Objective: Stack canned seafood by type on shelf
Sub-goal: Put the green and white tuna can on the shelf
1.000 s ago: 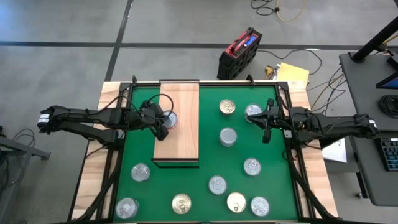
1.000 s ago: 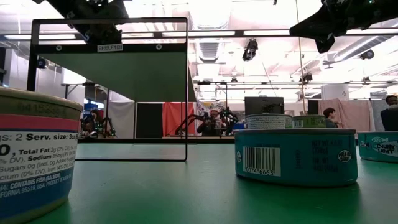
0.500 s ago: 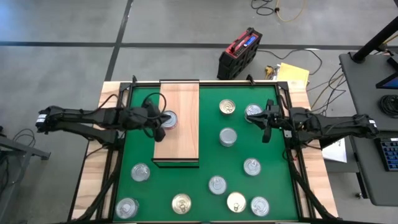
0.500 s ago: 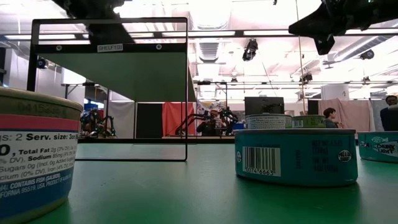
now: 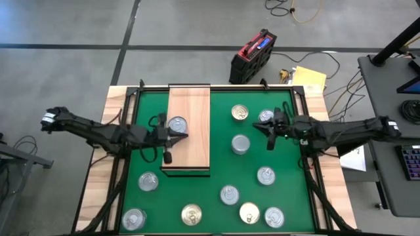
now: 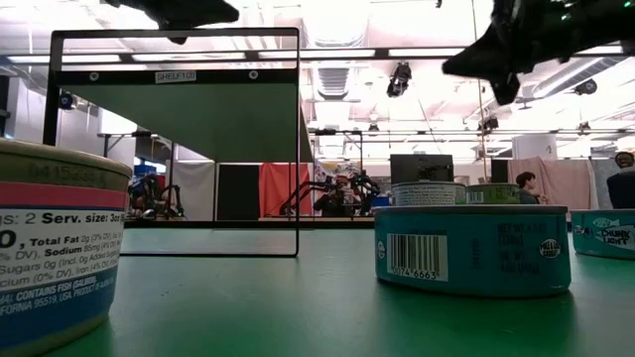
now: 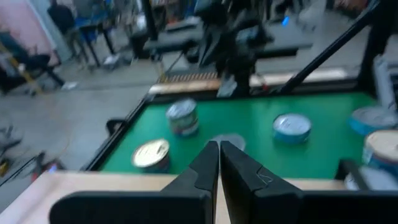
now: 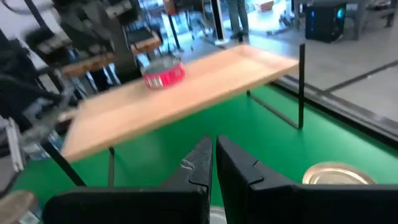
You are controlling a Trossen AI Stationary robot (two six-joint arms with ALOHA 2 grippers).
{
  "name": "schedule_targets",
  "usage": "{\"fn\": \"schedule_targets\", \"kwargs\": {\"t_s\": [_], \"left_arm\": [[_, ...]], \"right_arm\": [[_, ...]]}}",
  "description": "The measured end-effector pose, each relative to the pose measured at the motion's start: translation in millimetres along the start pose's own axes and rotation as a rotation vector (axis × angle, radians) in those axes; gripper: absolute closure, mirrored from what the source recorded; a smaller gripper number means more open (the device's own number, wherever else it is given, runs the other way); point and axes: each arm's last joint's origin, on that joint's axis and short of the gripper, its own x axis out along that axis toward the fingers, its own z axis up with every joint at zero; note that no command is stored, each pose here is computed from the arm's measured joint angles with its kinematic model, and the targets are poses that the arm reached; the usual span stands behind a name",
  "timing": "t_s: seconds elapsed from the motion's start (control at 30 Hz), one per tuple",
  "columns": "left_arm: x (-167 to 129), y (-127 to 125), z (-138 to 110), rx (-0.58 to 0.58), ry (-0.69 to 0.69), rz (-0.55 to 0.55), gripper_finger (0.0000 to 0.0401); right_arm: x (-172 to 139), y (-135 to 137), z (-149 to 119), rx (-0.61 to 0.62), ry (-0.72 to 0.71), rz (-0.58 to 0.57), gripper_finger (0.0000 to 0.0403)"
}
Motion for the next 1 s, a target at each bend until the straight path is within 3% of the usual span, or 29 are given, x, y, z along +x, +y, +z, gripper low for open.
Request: {"fn": "schedule_targets", "kwargs": {"t_s": [0.17,0.5,1.0], "left_arm": [[-3,-11,-17,-0.036,-0.066,-0.047,0.0401],[-8,-19,-14,-0.123,-0.077,-0.051,0.0401],[-9,-25,-19,-0.081,-0.029,0.009,0.0401]], "right_arm": [[16,7,-12,0.014,0.073,0.013,0.0390],[26,35,-10,0.002,0.153,0.089,0.0390],[46,58,-4,-0.003,0.433,-0.084,0.0390]]}}
